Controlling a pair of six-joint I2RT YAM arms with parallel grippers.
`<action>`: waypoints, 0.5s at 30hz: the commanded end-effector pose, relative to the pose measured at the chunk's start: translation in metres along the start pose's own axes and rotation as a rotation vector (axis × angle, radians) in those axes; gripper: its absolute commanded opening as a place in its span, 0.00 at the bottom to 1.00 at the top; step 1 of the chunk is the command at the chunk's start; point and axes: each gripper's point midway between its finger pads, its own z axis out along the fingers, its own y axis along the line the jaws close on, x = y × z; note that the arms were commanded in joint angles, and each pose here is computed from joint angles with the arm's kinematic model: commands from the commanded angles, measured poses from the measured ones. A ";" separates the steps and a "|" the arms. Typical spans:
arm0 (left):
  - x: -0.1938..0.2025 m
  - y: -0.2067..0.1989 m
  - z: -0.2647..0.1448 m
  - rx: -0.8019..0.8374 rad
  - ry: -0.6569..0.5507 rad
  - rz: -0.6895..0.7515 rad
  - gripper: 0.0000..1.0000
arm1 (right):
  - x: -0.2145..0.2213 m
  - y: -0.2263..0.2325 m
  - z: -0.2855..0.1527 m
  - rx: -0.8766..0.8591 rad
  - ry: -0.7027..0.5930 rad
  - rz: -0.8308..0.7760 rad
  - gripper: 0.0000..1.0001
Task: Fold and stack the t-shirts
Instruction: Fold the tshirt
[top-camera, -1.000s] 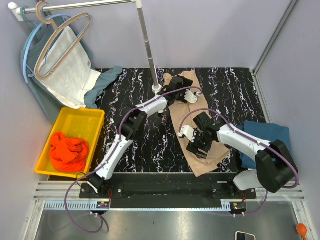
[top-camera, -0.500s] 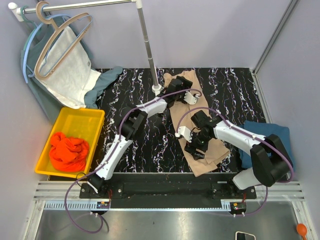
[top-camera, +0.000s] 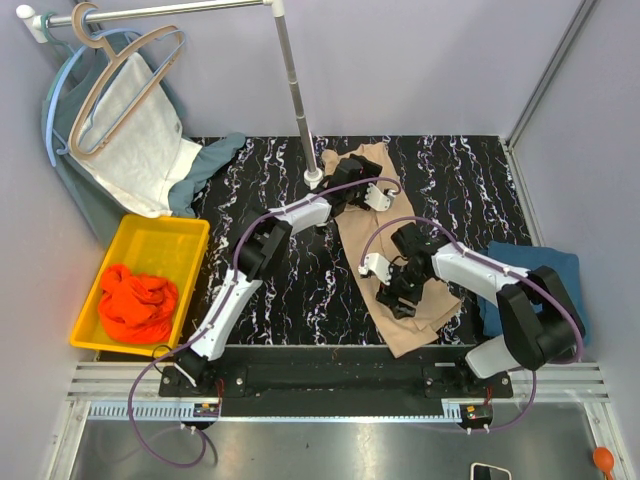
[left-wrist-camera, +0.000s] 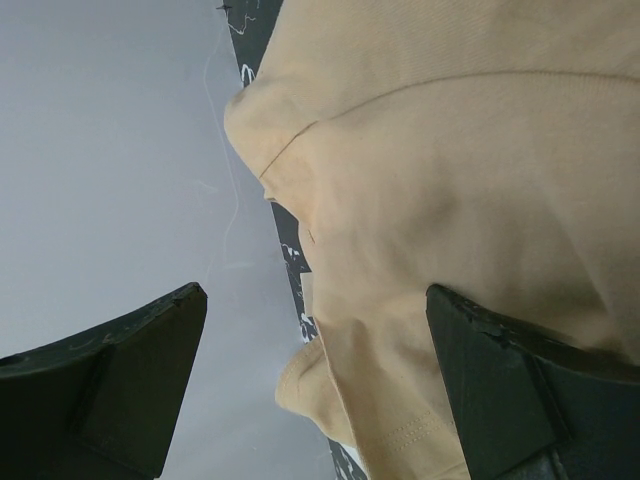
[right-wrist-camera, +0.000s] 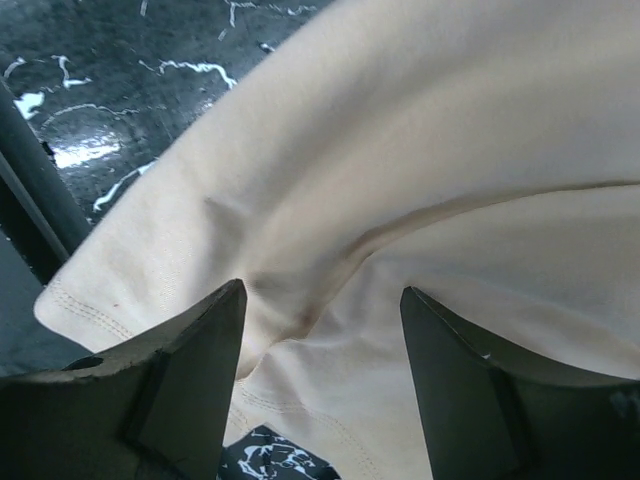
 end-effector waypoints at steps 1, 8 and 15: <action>-0.005 -0.003 -0.003 0.034 -0.021 -0.003 0.99 | 0.006 -0.006 0.008 -0.013 0.009 -0.019 0.72; -0.011 0.010 0.005 -0.006 -0.047 -0.005 0.99 | -0.006 -0.007 0.016 -0.069 -0.013 -0.006 0.72; -0.014 0.012 0.008 -0.009 -0.064 0.004 0.99 | -0.025 -0.012 0.020 -0.107 -0.051 0.002 0.73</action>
